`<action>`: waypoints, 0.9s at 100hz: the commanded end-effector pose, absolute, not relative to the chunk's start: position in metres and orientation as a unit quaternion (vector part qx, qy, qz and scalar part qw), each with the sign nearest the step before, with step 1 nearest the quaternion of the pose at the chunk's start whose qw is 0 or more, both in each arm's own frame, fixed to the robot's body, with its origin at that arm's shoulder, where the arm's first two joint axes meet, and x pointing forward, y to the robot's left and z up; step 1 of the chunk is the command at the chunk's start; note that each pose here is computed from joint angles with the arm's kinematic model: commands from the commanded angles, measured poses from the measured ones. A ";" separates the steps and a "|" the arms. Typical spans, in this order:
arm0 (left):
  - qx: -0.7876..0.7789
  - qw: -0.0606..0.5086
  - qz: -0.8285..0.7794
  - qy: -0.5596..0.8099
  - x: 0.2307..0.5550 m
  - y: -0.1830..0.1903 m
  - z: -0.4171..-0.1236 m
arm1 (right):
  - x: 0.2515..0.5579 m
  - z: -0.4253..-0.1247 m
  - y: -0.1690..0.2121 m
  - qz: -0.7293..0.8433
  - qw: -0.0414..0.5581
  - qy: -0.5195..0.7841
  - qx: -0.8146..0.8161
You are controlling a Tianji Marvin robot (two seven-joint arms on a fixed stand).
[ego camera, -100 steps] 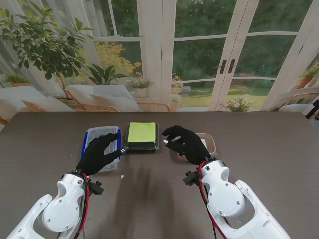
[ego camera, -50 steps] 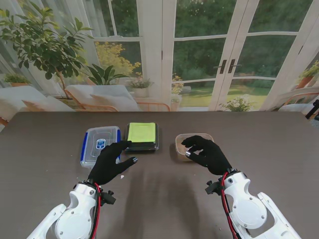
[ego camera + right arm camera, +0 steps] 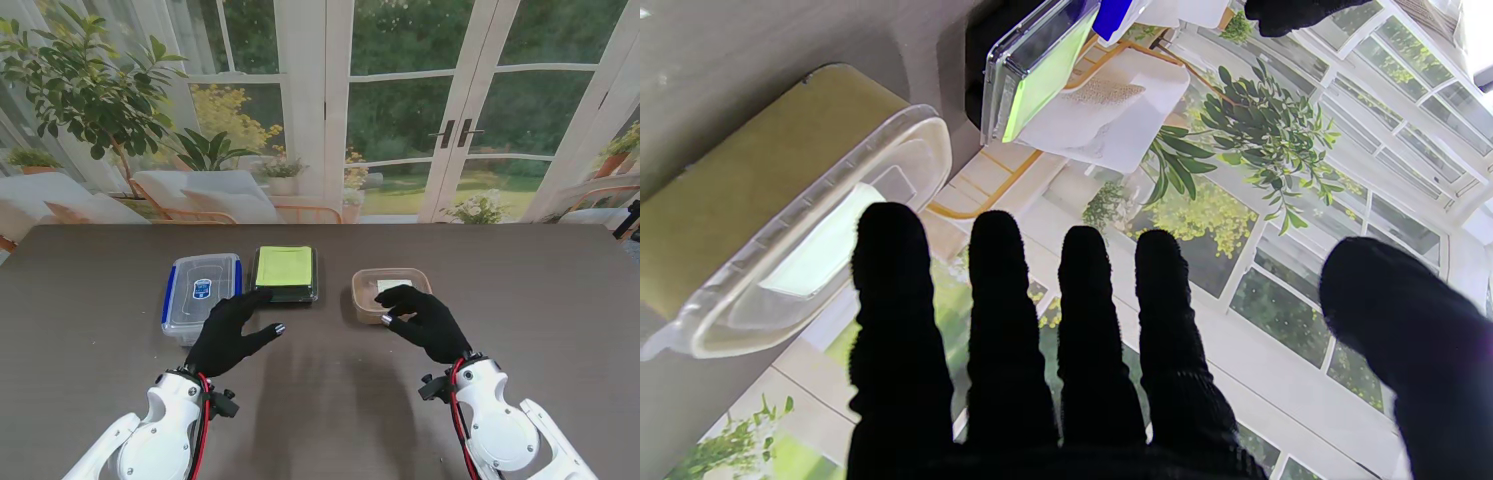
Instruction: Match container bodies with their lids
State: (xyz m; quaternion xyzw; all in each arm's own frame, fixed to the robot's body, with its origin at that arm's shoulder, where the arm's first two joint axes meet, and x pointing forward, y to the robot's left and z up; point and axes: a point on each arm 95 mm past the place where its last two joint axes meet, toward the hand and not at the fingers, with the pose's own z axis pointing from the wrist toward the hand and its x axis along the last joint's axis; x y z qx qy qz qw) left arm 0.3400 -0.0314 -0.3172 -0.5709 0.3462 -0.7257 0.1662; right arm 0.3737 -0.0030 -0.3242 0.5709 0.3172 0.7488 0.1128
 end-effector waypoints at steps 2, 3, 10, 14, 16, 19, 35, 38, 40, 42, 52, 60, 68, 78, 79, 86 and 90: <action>-0.574 0.158 -0.723 0.350 0.339 -0.036 -0.317 | 0.373 -0.331 0.000 0.745 0.106 0.322 0.575; -0.574 0.158 -0.723 0.350 0.339 -0.036 -0.317 | 0.374 -0.331 0.000 0.744 0.106 0.322 0.575; -0.575 0.158 -0.723 0.349 0.339 -0.036 -0.316 | 0.375 -0.333 0.000 0.743 0.106 0.323 0.576; -0.576 0.158 -0.722 0.349 0.340 -0.037 -0.316 | 0.375 -0.333 -0.001 0.743 0.107 0.322 0.577; -0.576 0.157 -0.722 0.349 0.340 -0.037 -0.316 | 0.375 -0.334 -0.001 0.743 0.107 0.322 0.577; -0.577 0.157 -0.722 0.349 0.340 -0.037 -0.316 | 0.376 -0.334 -0.001 0.742 0.108 0.322 0.578; -0.577 0.157 -0.721 0.351 0.340 -0.035 -0.315 | 0.378 -0.337 -0.004 0.739 0.113 0.324 0.580; -0.576 0.159 -0.721 0.351 0.339 -0.035 -0.315 | 0.376 -0.334 -0.004 0.740 0.115 0.323 0.579; -0.576 0.160 -0.721 0.351 0.339 -0.034 -0.315 | 0.374 -0.329 -0.004 0.740 0.116 0.322 0.578; -0.576 0.160 -0.721 0.350 0.338 -0.034 -0.315 | 0.372 -0.327 -0.004 0.740 0.116 0.323 0.579; -0.576 0.164 -0.722 0.348 0.337 -0.033 -0.315 | 0.370 -0.324 -0.003 0.741 0.113 0.324 0.578; -0.577 0.166 -0.719 0.350 0.336 -0.033 -0.316 | 0.370 -0.325 0.000 0.741 0.108 0.327 0.576; -0.578 0.167 -0.718 0.350 0.336 -0.032 -0.316 | 0.369 -0.326 0.001 0.741 0.106 0.330 0.575; -0.581 0.168 -0.717 0.348 0.336 -0.033 -0.316 | 0.369 -0.326 0.002 0.741 0.104 0.330 0.576; -0.581 0.168 -0.717 0.348 0.336 -0.033 -0.316 | 0.369 -0.326 0.002 0.741 0.104 0.330 0.576; -0.582 0.170 -0.715 0.349 0.335 -0.034 -0.317 | 0.369 -0.326 0.002 0.741 0.103 0.332 0.574; -0.583 0.170 -0.714 0.349 0.335 -0.034 -0.317 | 0.370 -0.326 0.002 0.741 0.104 0.332 0.573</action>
